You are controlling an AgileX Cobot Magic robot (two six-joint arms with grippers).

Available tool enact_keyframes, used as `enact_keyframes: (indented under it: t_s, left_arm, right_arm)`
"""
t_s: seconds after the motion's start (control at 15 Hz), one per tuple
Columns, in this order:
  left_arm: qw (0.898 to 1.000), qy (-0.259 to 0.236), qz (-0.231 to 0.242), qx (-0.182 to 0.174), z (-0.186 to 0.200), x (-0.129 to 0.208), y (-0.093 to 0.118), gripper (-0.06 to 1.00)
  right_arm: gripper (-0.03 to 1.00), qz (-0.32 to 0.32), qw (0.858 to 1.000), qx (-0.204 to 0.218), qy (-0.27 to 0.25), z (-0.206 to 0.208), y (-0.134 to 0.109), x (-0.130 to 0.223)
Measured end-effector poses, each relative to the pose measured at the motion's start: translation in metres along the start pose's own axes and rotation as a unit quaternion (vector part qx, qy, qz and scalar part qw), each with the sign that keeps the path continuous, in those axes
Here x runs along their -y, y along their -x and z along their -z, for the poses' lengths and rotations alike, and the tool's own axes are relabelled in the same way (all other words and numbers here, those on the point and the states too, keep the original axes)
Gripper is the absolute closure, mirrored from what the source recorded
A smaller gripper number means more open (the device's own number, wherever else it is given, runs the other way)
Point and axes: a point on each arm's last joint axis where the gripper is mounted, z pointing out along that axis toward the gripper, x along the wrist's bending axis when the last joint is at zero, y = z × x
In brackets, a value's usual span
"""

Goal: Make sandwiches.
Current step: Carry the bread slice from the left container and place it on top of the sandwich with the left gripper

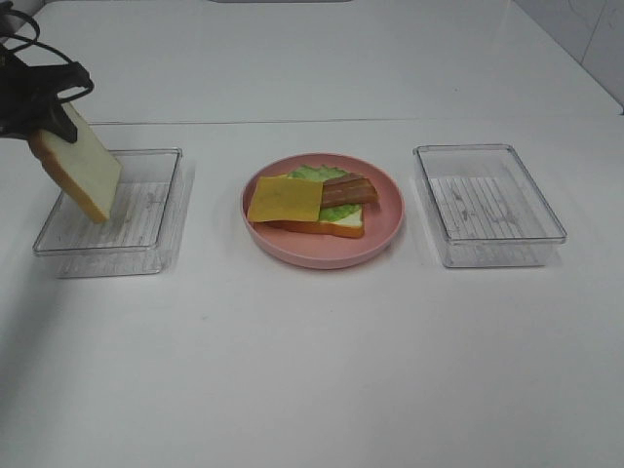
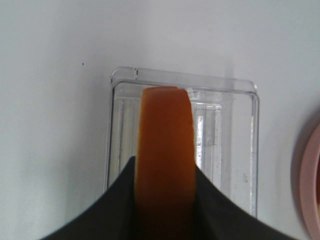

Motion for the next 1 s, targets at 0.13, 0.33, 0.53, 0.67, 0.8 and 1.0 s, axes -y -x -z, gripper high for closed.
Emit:
enact_keyframes:
  t_s: [0.13,0.33,0.53,0.67,0.8,1.0]
  left_arm:
    - [1.0,0.018,-0.001,0.009,0.016,-0.006,0.006,0.76]
    - [0.998,0.051,0.01,0.041,0.05,-0.013,0.022,0.76]
    - [0.993,0.073,0.013,0.091,0.071,-0.015,0.043,0.76]
    - [0.987,0.073,-0.026,0.142,0.068,-0.007,0.078,0.76]
    - [0.981,0.083,-0.042,0.168,0.067,-0.002,0.099,0.76]
    - [0.97,0.098,-0.029,0.22,0.057,0.013,0.145,0.76]
  right_arm:
    - [-0.01,0.0,1.0,0.0,0.0,0.0,0.0,0.0]
    - [-0.01,0.0,1.0,0.0,0.0,0.0,0.0,0.0]
    - [-0.01,0.0,1.0,0.0,0.0,0.0,0.0,0.0]
    - [-0.01,0.0,1.0,0.0,0.0,0.0,0.0,0.0]
    - [-0.01,0.0,1.0,0.0,0.0,0.0,0.0,0.0]
    - [-0.01,0.0,1.0,0.0,0.0,0.0,0.0,0.0]
